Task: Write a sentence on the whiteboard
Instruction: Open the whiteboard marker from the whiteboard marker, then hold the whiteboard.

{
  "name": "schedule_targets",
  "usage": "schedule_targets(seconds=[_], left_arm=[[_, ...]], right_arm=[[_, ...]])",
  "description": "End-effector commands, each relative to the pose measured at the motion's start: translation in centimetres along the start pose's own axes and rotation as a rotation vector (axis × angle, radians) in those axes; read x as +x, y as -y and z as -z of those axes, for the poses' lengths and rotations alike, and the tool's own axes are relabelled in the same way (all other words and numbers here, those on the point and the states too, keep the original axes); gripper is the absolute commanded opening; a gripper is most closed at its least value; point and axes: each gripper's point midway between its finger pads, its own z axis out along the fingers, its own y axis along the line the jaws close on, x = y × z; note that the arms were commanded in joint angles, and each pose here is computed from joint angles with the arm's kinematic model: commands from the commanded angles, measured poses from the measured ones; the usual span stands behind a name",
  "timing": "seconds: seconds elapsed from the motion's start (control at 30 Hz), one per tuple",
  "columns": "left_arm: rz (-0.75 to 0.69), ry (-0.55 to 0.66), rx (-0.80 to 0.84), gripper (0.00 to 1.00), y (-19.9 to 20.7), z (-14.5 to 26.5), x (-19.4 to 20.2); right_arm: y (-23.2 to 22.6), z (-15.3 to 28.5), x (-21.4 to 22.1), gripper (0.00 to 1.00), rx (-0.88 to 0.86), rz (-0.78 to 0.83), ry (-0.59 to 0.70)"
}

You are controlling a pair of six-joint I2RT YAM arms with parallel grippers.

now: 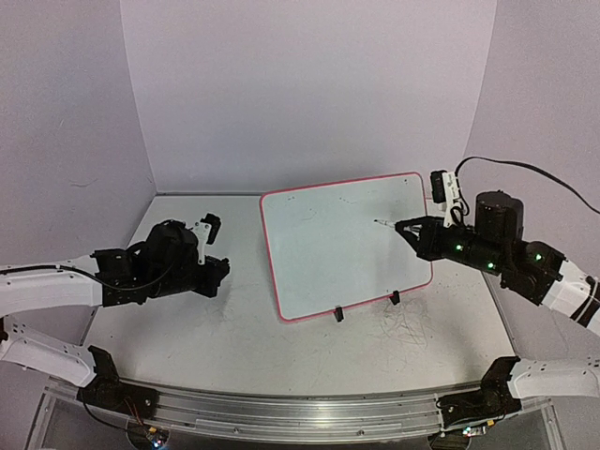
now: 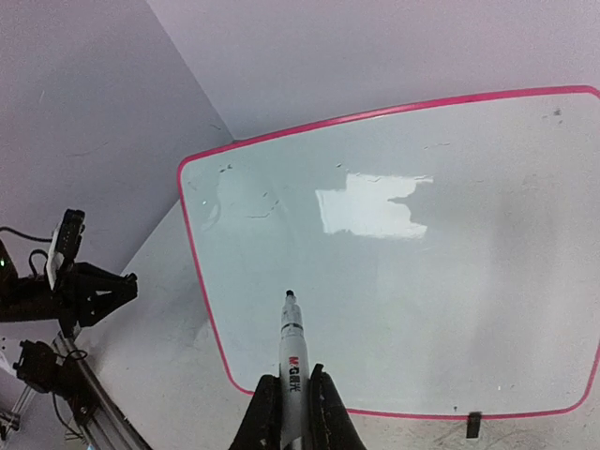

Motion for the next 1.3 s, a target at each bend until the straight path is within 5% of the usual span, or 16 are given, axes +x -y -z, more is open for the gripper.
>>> schedule_targets(seconds=[0.0,0.67,0.93,1.27], left_arm=[[0.232,0.136,-0.245,0.00,-4.7,-1.2,0.1],[0.222,0.024,-0.474,0.02,-7.7,-8.8,7.4],[0.190,-0.031,-0.491,0.02,-7.7,-10.4,9.0],[0.179,-0.056,-0.503,0.17,-8.0,-10.6,10.2]], right_arm=[[1.5,2.2,-4.3,0.00,0.132,0.016,0.151],[1.3,6.2,-6.7,0.00,0.128,0.082,0.299],[1.7,4.1,-5.5,0.00,0.159,0.109,0.213],[2.5,4.1,-5.8,0.00,0.207,0.096,0.226]])
